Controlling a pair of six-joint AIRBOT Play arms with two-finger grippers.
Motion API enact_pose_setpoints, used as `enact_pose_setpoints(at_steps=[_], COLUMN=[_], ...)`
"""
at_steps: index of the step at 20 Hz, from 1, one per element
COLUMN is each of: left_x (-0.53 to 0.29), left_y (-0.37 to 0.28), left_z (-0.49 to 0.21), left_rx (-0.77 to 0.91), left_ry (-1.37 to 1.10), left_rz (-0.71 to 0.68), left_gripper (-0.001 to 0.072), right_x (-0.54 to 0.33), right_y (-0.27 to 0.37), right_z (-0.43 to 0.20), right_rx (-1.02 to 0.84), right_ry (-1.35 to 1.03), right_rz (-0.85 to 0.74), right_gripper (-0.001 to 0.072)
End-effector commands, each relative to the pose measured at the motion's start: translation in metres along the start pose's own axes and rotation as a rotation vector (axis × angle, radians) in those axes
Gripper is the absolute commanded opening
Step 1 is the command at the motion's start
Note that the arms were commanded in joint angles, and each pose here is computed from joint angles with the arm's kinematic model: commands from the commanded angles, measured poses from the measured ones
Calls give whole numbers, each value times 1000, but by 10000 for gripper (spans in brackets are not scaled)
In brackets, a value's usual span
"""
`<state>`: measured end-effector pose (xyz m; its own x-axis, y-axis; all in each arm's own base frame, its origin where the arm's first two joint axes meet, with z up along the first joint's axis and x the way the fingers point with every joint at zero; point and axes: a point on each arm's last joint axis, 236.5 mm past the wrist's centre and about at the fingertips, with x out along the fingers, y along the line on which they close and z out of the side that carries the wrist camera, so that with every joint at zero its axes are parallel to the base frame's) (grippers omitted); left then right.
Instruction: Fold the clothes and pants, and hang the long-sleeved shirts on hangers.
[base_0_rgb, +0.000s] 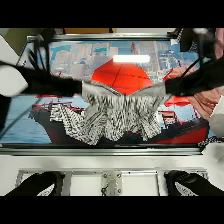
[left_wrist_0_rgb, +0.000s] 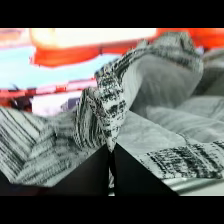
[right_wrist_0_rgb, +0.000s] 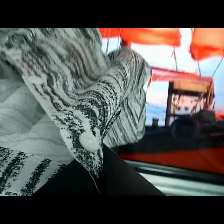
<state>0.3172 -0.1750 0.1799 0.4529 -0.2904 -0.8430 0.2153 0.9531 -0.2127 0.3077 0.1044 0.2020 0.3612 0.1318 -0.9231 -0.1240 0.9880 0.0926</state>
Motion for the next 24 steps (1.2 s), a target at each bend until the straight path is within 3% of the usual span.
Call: enact_pose_setpoints(at_steps=[1, 5, 8, 9, 10, 11, 16, 21, 24], left_x=[49, 72, 74, 72, 69, 63, 25, -4, -10], left_y=[-9, -40, -35, -32, -27, -19, 83, 280, 374], left_z=[-116, -172, -169, -161, -148, -129, -23, 14, 17], left_rx=[-7, -32, -23, -10, -5, -30, -60, -208, -312], left_ry=[237, 303, 287, 268, 236, 192, -63, -80, -79], left_rz=[-40, -171, -161, -162, -162, -156, -9, 460, 609], left_gripper=[10, 11, 13, 209, 566, 712, 712, 713, 713], right_x=[40, 57, 57, 57, 57, 57, 57, 57, 57], right_y=[9, 22, 26, 26, 26, 26, 26, 26, 26], right_z=[-62, -90, -91, -91, -91, -91, -91, -91, -91], right_rx=[37, 21, 20, 19, 20, 20, 20, 20, 20], right_ry=[133, 204, 208, 208, 209, 209, 208, 208, 208], right_rz=[-39, -31, -15, -15, -15, -15, -15, -15, -15], right_gripper=[9, 11, 13, 12, 13, 12, 13, 13, 13])
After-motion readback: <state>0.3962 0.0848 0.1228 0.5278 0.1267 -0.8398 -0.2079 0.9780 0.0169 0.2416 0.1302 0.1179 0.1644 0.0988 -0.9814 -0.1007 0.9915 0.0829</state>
